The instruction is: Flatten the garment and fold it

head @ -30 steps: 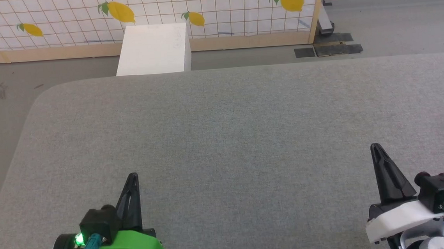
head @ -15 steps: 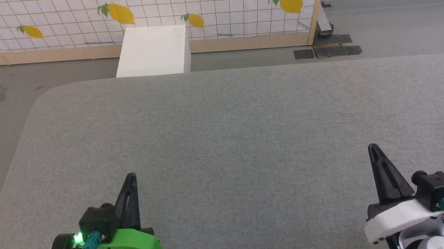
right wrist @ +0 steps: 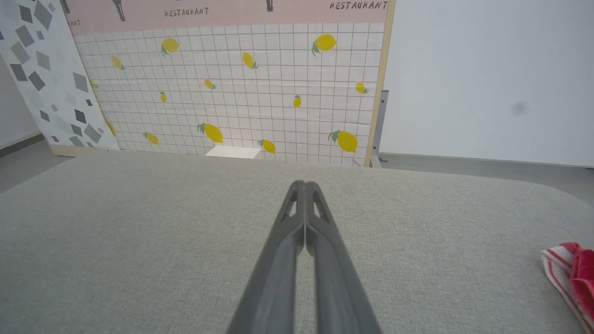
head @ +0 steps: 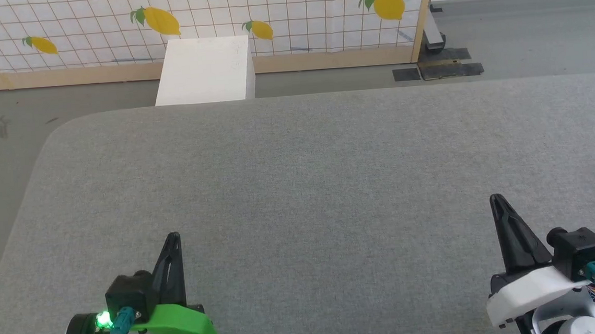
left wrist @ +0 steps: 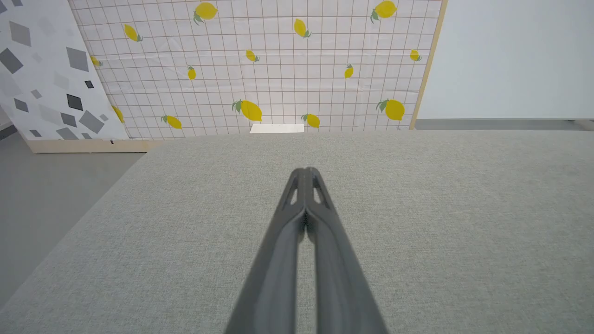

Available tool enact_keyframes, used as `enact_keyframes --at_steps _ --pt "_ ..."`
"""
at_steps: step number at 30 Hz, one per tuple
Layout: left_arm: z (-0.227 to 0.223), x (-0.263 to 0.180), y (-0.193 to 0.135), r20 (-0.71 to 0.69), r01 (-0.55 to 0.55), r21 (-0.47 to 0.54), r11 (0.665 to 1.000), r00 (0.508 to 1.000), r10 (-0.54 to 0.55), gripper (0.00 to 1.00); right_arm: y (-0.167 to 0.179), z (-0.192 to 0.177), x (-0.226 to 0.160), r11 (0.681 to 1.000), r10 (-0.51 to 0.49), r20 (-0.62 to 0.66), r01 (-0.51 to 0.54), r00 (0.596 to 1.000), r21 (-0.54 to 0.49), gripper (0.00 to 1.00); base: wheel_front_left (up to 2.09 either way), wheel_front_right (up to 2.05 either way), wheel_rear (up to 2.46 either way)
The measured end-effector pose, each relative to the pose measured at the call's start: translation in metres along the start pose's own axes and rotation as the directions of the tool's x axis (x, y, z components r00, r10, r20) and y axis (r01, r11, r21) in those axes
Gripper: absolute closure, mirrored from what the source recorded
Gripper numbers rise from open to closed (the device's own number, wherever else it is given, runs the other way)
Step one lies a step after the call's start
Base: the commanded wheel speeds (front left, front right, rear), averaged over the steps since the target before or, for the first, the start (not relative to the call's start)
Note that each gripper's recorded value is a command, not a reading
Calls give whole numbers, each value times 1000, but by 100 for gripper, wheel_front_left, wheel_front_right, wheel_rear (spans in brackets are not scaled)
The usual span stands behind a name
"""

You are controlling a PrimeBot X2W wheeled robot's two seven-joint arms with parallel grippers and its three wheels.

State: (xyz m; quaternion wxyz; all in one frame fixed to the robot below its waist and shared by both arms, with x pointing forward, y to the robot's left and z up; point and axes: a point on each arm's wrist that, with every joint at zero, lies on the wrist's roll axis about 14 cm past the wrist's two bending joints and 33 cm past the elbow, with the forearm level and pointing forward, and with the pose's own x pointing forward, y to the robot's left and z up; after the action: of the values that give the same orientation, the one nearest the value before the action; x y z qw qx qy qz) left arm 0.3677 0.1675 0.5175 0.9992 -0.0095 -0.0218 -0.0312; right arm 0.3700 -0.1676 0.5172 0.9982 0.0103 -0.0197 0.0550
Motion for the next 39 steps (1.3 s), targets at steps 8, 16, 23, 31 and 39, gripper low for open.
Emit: enact_keyframes --at_steps 8,16,23,31,39 --pt "1 0 1 -8 -7 18 1000 1000 7 100 1 0 0 1000 3 -8 -3 1000 -3 100 0 0 0" --pt "1 0 3 -16 -13 25 1000 1000 13 100 2 1 0 1000 6 -16 -6 1000 -12 100 0 0 0" --pt "2 0 4 -23 -20 31 999 1000 20 100 3 1 -1 1000 8 -24 -9 1000 -19 100 0 0 0" --pt "2 1 5 -34 -28 40 999 999 29 100 4 1 -1 999 12 -36 -13 999 -30 100 0 0 0" --pt "2 1 6 -42 -32 48 998 999 34 100 5 1 -1 999 14 -46 -15 999 -39 100 0 0 0"
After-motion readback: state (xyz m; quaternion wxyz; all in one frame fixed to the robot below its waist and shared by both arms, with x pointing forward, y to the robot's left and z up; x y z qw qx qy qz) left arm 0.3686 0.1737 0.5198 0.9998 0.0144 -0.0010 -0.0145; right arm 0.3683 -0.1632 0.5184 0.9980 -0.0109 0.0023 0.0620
